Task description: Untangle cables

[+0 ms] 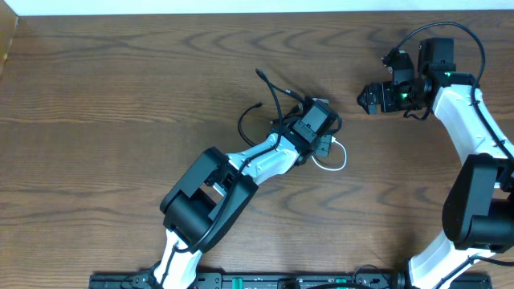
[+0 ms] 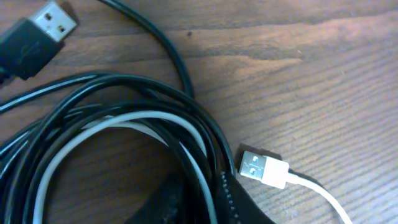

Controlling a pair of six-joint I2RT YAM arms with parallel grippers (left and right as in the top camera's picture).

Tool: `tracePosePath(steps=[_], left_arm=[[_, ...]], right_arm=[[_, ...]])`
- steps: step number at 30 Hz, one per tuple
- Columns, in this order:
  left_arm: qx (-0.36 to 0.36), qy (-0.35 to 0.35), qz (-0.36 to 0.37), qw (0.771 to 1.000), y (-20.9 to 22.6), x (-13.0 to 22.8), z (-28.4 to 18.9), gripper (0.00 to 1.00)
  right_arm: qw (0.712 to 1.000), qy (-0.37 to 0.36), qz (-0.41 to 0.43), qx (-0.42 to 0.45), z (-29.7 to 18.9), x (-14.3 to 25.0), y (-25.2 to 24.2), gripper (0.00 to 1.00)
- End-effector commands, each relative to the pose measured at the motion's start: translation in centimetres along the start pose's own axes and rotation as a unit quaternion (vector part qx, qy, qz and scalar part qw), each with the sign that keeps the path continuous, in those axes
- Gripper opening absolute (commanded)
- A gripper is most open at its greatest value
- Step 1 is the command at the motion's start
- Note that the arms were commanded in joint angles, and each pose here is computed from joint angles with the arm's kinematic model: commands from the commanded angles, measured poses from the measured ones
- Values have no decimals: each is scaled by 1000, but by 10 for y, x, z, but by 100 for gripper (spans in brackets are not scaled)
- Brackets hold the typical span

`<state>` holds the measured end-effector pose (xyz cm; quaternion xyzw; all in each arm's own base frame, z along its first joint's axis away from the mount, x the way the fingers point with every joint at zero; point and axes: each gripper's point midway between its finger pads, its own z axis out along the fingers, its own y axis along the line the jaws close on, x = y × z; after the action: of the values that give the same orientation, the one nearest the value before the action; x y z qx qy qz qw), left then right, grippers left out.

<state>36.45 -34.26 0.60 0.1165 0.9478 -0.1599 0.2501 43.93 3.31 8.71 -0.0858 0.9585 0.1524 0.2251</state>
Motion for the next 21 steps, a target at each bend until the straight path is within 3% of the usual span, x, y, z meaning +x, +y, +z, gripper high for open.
tracePosePath(steps=[1,6,9,11,12,16,21], left_arm=[[-12,-2,-3,1000,5,1,8,7],[23,-42,-7,999,-14,-32,-28,7],[98,-84,-14,992,-37,-70,-86,7],[179,-108,-18,978,-49,-97,-141,8],[230,-115,-19,966,-49,-110,-171,8],[309,-99,-45,945,-30,-124,-203,8],[346,-85,-74,932,6,-131,-213,8]], right_arm=[[1000,-12,1,-5,-5,-9,4,99],[999,-19,-1,-39,-6,-12,16,99],[993,-40,-8,-107,-9,-21,40,99],[977,-67,-19,-203,-21,-31,72,99],[958,-87,-30,-271,-33,-38,93,99],[928,-111,-42,-353,-52,-46,118,91],[926,-103,13,-363,-55,-55,120,88]])
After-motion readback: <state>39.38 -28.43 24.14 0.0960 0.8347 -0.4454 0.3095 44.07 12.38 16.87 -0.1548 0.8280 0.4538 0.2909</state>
